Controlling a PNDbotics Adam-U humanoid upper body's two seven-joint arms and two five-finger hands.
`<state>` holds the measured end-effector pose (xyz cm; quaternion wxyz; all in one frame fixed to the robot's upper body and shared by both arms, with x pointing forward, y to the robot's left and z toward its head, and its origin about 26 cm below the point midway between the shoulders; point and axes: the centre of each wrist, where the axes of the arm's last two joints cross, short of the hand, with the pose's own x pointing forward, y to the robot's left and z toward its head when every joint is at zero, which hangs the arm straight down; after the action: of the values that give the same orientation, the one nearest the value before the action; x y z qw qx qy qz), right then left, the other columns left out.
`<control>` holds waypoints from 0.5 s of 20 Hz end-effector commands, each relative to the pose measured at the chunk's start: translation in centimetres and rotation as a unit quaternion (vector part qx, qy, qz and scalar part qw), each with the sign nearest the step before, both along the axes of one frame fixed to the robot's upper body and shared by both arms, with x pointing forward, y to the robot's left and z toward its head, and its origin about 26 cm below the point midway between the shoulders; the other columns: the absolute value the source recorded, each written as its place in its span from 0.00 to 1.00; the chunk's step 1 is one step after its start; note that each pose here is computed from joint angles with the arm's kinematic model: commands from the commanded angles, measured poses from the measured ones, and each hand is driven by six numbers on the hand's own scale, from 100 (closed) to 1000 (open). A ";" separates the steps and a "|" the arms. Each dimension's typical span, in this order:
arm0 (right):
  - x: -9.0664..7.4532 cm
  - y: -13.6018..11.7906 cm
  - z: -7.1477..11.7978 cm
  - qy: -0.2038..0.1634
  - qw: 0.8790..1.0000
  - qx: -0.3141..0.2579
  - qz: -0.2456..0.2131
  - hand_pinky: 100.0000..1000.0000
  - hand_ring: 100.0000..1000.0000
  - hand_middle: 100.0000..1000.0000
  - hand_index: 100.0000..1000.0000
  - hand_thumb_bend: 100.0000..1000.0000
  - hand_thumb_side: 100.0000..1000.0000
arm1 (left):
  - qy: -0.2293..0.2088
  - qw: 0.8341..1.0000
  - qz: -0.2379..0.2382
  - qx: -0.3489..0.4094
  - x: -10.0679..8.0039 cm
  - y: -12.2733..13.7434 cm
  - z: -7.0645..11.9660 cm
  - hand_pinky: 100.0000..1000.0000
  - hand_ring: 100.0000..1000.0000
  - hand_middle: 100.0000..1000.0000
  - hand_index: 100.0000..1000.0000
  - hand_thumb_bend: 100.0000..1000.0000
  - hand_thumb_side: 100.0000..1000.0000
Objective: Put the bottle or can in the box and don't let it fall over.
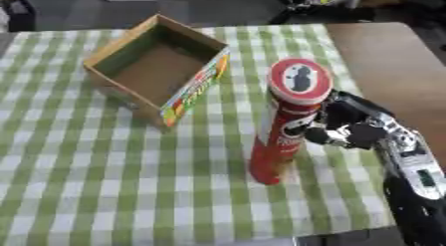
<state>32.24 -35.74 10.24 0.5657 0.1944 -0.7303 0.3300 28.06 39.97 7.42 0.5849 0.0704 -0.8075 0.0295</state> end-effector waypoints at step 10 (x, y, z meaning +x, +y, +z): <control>0.3 0.8 1.4 -0.012 1.000 -0.004 0.018 1.00 1.00 1.00 1.00 0.52 0.22 | -0.007 1.000 -0.002 0.011 0.1 0.2 0.7 1.00 1.00 1.00 0.77 0.11 0.75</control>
<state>32.45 -35.02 10.29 0.5646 0.2072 -0.7261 0.3333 28.06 40.01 7.28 0.5869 0.0703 -0.8060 0.0303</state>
